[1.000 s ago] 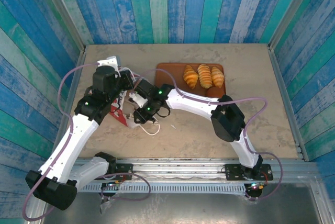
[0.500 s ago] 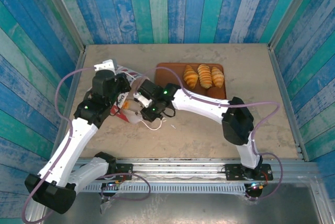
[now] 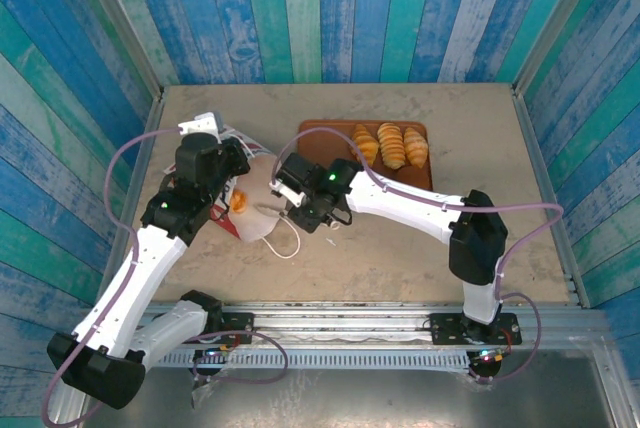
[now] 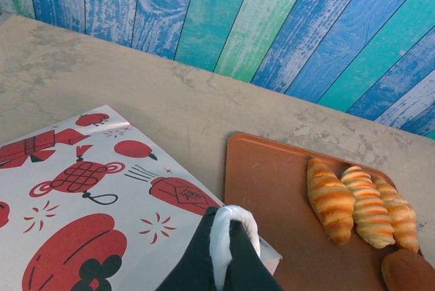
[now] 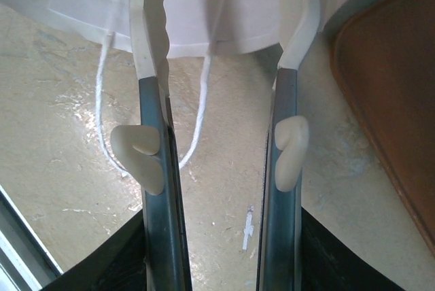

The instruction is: Take the fake bread out of the paper bag

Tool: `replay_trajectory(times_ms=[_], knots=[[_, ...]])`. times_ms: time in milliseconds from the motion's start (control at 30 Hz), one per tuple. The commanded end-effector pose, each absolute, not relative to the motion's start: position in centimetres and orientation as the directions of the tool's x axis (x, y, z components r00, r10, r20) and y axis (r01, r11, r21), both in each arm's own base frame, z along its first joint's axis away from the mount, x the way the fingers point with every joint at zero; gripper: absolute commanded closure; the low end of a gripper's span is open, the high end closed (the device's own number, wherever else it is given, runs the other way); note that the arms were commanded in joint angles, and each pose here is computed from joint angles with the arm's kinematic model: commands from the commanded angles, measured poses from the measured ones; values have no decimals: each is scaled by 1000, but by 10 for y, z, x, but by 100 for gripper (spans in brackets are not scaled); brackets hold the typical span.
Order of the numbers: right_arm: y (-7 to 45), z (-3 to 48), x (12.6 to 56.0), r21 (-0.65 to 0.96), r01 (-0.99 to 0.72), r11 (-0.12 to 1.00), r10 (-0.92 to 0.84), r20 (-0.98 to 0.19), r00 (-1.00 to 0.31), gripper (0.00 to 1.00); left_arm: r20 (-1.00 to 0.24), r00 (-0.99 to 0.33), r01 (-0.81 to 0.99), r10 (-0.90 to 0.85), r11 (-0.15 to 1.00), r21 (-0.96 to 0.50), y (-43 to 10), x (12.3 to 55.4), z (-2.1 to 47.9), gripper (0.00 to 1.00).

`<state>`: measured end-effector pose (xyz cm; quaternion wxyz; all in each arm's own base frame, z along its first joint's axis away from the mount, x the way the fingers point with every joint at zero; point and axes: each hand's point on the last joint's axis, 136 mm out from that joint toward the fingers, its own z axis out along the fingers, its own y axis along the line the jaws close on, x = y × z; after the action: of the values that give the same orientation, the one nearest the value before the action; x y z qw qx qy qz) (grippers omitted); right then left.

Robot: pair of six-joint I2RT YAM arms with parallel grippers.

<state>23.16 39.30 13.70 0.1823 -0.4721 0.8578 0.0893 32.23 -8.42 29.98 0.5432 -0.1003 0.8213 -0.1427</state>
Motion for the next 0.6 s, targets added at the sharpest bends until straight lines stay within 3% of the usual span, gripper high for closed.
replay_trajectory(times_ms=[0, 300, 567], knots=[[410, 141, 232, -20, -881, 472, -804, -420, -421, 50, -871, -374, 18, -319, 936, -351, -89, 324, 304, 100], [436, 131, 240, -46, -934, 354, -851, -430, -301, 46, -867, -373, 41, -330, 928, -370, -93, 325, 309, 100], [456, 121, 253, -74, -940, 333, -848, -458, -265, 45, -873, -376, 43, -309, 936, -349, -93, 326, 312, 100]])
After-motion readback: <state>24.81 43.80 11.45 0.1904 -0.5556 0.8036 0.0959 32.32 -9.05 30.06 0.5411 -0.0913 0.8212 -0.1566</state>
